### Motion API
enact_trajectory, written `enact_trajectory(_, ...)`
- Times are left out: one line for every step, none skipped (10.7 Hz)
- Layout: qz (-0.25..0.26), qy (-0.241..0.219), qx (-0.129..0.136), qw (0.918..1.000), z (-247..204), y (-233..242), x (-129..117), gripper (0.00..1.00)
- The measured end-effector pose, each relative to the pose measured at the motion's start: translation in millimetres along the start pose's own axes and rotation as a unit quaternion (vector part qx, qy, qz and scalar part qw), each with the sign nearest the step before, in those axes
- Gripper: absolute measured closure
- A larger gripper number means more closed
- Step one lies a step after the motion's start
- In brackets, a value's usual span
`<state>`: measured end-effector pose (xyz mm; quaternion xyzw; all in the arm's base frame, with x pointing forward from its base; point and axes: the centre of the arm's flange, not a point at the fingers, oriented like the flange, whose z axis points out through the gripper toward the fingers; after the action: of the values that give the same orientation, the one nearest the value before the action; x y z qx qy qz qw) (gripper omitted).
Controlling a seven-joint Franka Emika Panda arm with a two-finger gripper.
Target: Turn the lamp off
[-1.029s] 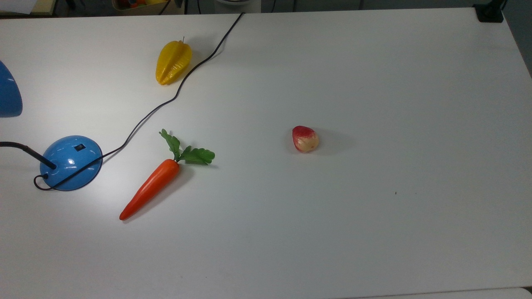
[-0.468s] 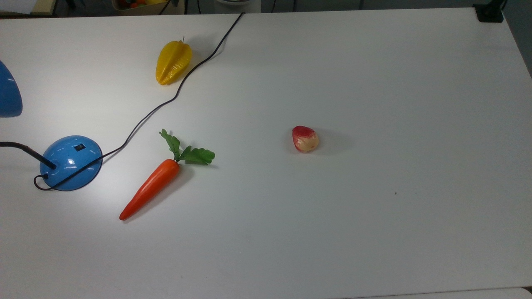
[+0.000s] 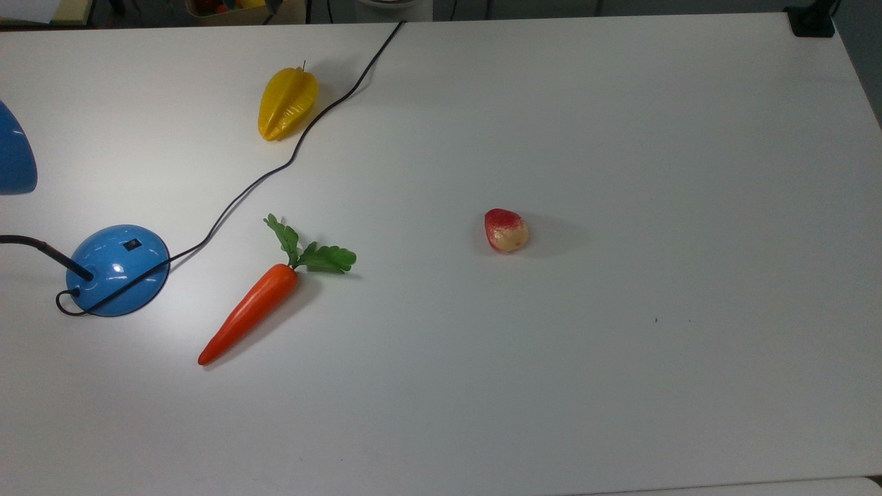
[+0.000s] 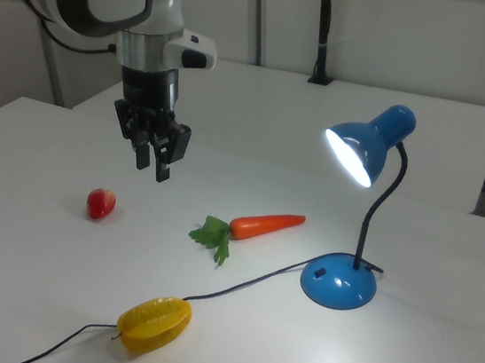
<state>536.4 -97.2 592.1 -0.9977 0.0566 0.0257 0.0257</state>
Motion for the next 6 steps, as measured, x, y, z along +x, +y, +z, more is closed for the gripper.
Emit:
enact_trajectory(0.004,0.0,0.001,1.0,-0.2,4.0,-0.3,0.64)
enact_trajectory(0.007,0.001,0.009,0.9999,-0.4,6.1,-0.4,0.8)
enact_trajectory(0.014,0.002,0.015,0.9998,-0.5,7.7,-0.5,0.94)
enact_trajectory(0.03,0.002,0.017,0.9994,-0.6,9.3,-0.6,0.99)
enact_trajectory(0.047,0.001,0.017,0.9988,-0.5,9.5,-0.6,0.99)
enact_trajectory(0.068,0.005,0.018,0.9975,1.1,11.6,0.8,0.99)
